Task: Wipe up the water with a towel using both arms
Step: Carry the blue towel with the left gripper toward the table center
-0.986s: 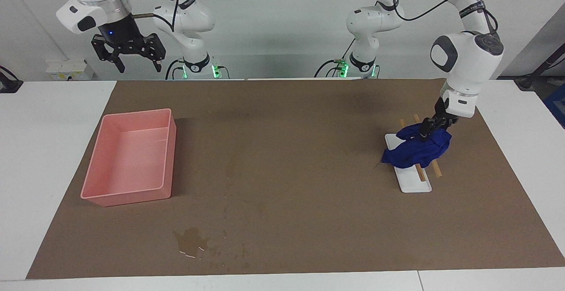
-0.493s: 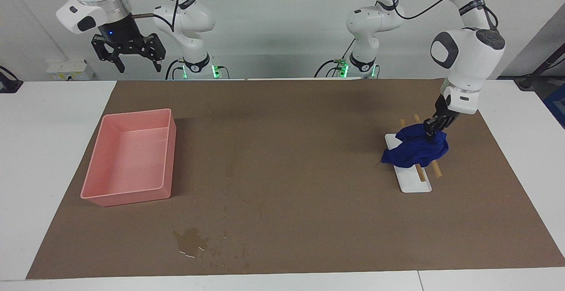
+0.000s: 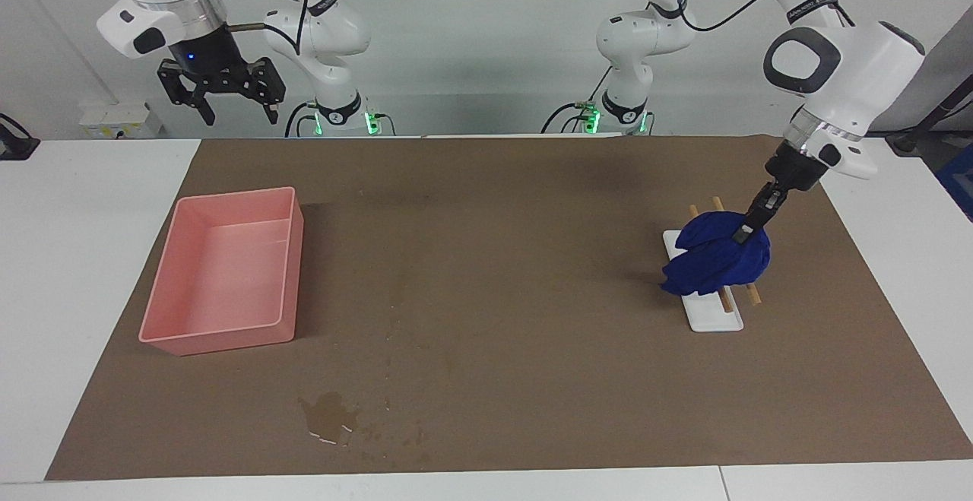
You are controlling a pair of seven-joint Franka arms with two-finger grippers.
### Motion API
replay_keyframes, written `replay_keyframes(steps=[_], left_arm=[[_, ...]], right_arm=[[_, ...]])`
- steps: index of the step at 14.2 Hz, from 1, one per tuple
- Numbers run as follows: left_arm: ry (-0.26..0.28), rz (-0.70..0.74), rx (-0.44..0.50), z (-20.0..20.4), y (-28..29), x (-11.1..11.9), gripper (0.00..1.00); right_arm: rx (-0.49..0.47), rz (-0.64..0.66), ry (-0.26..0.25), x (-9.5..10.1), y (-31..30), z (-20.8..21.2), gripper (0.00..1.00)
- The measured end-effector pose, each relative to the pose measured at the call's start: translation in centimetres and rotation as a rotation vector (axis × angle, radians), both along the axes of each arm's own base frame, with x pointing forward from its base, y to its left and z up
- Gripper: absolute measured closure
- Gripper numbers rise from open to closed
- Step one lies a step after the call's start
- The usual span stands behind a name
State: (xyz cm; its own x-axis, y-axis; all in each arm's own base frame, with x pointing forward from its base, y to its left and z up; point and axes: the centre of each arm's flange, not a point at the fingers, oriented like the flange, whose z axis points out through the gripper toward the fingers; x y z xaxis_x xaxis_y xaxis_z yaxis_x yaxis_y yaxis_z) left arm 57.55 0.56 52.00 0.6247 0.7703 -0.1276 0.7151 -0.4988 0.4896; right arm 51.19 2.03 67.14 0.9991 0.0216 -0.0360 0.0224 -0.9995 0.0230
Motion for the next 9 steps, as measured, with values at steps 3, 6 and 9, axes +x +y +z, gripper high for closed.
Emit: replay_keyframes(steps=[3,6,9], left_arm=[[0.062,0.184,-0.167,3.9,-6.6,-0.2,0.82],[0.126,0.273,-0.256,7.1,-15.3,-1.7,0.82],[0.175,0.317,-0.306,8.3,-21.5,-3.6,0.82]], right_arm=[[0.000,0.000,0.000,0.0,0.0,0.0,0.00],[0.000,0.000,0.000,0.0,0.0,0.0,0.00],[0.000,0.005,0.002,0.0,0.1,-0.1,0.00]])
